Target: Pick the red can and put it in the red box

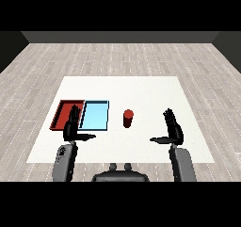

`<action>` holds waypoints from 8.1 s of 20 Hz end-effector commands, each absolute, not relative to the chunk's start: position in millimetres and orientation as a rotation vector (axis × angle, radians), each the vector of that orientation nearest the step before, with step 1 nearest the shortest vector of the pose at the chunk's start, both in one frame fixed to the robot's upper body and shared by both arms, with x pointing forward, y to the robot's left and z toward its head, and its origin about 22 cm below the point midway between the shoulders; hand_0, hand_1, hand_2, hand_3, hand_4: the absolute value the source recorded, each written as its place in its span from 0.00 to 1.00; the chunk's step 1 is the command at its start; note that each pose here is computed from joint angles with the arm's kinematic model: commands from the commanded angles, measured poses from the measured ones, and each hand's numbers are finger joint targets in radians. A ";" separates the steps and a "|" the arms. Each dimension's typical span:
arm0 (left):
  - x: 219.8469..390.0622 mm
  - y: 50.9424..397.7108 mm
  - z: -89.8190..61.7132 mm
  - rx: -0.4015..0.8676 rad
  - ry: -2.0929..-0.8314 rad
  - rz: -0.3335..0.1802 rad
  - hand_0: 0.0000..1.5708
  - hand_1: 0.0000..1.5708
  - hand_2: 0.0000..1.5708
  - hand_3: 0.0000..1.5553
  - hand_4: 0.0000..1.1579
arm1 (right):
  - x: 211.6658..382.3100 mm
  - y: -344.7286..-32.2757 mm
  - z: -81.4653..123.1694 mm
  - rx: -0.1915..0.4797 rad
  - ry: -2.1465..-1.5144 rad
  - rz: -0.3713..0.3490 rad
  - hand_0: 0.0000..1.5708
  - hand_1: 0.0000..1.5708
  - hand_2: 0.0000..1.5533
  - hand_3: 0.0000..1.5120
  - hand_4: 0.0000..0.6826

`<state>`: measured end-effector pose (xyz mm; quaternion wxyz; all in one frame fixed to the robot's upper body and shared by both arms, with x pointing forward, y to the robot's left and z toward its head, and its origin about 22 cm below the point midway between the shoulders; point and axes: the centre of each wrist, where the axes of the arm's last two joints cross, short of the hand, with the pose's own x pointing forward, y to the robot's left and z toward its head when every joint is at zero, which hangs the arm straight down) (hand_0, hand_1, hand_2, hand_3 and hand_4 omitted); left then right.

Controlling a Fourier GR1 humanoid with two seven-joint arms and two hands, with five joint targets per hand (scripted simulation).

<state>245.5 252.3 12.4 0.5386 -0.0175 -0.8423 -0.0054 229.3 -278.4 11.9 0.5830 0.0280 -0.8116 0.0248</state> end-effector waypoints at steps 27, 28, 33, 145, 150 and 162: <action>244.7 246.8 -11.8 -0.082 -2.063 0.052 0.00 0.00 0.00 0.00 0.00 | 290.5 -229.7 -3.0 0.149 -1.824 0.061 0.00 0.00 0.00 0.00 0.00; 235.4 273.0 3.1 -0.066 -2.078 0.021 0.00 0.00 0.00 0.00 0.00 | 295.9 -246.3 1.6 0.168 -1.805 0.040 0.00 0.00 0.00 0.00 0.00; 252.6 248.0 7.1 -0.052 -2.066 0.050 0.00 0.00 0.00 0.00 0.00 | 283.8 -226.6 -37.2 0.217 -1.787 -0.023 0.00 0.00 0.00 0.00 0.00; 244.3 264.3 19.5 -0.094 -2.091 0.046 0.00 0.00 0.00 0.00 0.00 | 354.5 -101.8 -11.1 0.051 -1.745 0.016 0.98 0.98 0.94 0.91 0.85; 238.7 234.1 33.0 -0.147 -2.087 0.000 0.00 0.00 0.00 0.00 0.00 | 347.7 -120.3 24.6 0.093 -1.866 -0.004 0.98 0.98 0.95 0.92 0.91; 238.2 185.0 65.2 -0.209 -2.008 -0.099 0.00 0.00 0.00 0.00 0.00 | 311.4 -113.5 67.1 0.105 -1.994 -0.023 0.92 0.92 0.90 0.91 0.92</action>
